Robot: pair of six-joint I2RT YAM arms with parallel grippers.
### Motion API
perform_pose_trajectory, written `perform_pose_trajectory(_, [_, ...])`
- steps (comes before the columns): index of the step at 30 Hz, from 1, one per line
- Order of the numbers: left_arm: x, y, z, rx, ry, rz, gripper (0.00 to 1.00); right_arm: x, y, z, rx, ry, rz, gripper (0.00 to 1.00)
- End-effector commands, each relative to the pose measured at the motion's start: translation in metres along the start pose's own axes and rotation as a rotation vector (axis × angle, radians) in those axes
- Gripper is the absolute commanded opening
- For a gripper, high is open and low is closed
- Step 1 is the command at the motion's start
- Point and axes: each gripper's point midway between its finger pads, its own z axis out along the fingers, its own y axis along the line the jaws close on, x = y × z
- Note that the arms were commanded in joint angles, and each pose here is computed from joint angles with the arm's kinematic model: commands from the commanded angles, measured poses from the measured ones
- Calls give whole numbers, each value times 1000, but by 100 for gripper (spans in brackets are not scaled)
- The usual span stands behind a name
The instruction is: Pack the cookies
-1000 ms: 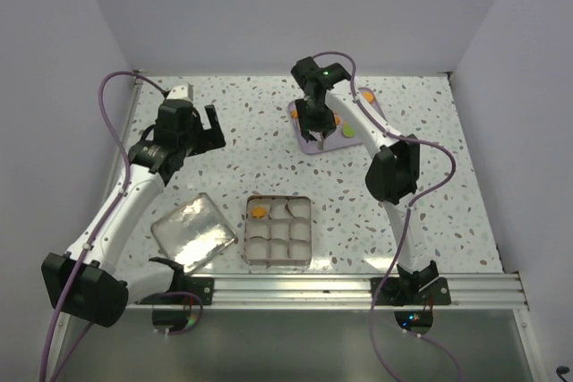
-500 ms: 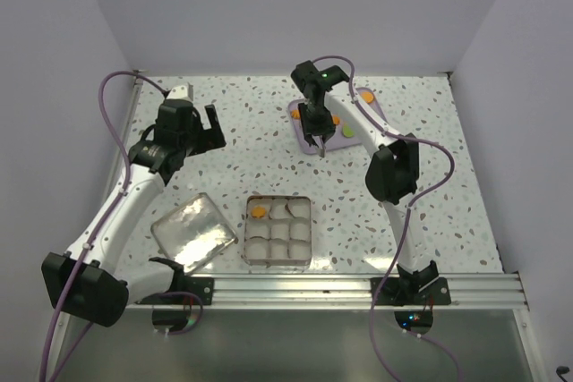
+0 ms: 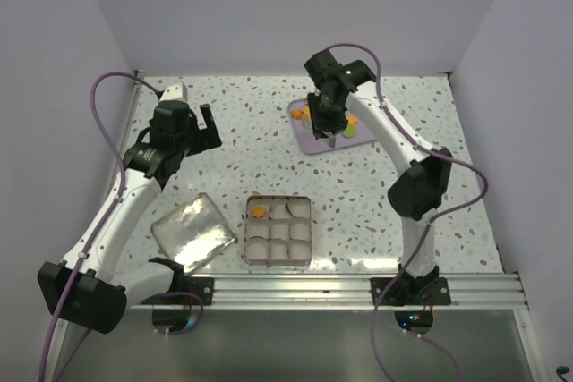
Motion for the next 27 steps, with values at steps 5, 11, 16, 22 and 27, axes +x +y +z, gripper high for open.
perform_pose_trajectory(5, [-32,0,-12,-14,-101,-35,100,70,35,-112,-218,-102,-77,37])
perform_pose_trajectory(11, [-32,-13,-12,50,-94,-59,100,138,79,-121,-298,-19,-163,37])
perform_pose_trajectory(16, [-31,-18,-17,90,-91,-64,100,166,85,-113,-307,12,-165,36])
perform_pose_trajectory(22, [-26,-15,-24,98,-86,-59,100,181,94,-106,-316,52,-194,36])
perform_pose_trajectory(27, [-22,-11,-29,90,-85,-58,100,189,100,-108,-327,60,-209,36])
